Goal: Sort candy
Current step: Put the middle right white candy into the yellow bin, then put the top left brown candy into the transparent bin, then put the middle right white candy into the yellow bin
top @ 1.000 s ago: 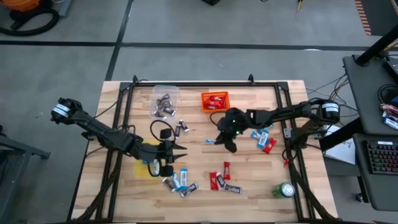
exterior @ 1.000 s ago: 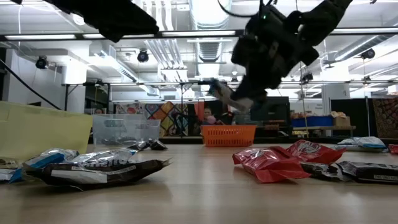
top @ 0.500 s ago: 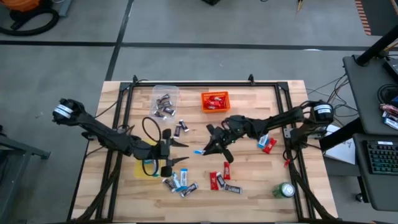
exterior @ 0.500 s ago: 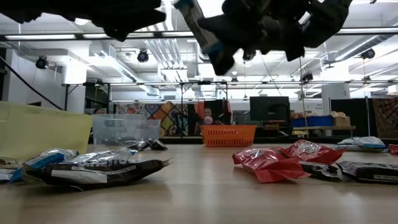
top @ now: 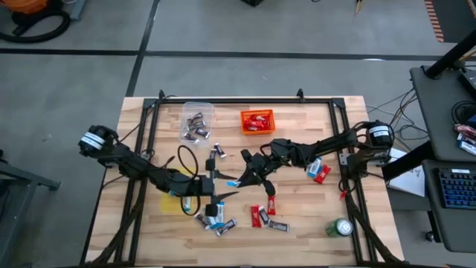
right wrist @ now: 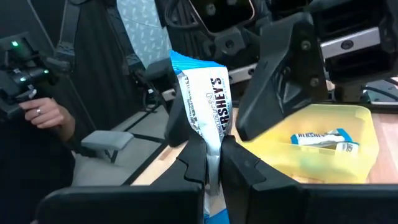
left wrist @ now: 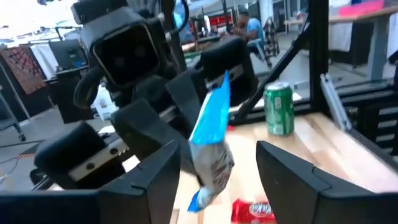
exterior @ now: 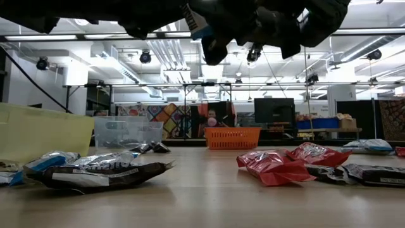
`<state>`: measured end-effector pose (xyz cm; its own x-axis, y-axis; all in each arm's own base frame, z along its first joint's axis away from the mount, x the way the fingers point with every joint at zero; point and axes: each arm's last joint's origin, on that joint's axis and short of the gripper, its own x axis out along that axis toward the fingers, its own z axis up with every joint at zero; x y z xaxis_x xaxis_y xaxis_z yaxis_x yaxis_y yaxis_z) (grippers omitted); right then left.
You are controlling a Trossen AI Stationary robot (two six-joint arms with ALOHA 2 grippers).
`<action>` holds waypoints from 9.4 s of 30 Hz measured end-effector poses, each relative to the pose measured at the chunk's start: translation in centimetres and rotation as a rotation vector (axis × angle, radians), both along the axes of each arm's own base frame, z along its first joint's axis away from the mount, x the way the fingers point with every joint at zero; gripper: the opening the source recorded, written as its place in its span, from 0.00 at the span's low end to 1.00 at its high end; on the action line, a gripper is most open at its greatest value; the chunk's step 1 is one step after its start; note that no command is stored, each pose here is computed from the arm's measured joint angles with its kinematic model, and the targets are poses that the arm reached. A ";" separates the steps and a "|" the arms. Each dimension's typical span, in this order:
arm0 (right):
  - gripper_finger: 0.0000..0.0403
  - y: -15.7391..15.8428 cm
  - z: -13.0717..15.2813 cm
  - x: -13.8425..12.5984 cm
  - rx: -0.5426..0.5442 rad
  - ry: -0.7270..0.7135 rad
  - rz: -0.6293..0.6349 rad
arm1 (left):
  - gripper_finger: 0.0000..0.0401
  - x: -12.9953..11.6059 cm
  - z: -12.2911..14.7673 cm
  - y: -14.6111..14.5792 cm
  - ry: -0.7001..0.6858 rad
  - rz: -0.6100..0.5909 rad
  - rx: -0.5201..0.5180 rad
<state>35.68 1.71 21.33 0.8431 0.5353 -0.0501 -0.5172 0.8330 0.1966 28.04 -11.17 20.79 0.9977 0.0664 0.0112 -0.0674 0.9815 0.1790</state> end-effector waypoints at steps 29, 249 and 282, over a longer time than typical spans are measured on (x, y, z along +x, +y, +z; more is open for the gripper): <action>0.46 -1.6 -1.3 -0.1 0.092 0.220 -0.198 | 0.01 -6.8 4.3 0.7 0.485 0.137 -0.358; 0.33 -1.2 -1.0 -9.5 -0.112 1.600 -1.127 | 0.41 -4.0 2.6 7.1 0.624 0.297 -0.101; 0.23 -6.9 -8.7 -9.7 -0.273 1.886 -0.769 | 0.41 -4.9 0.2 6.8 0.643 0.325 -0.189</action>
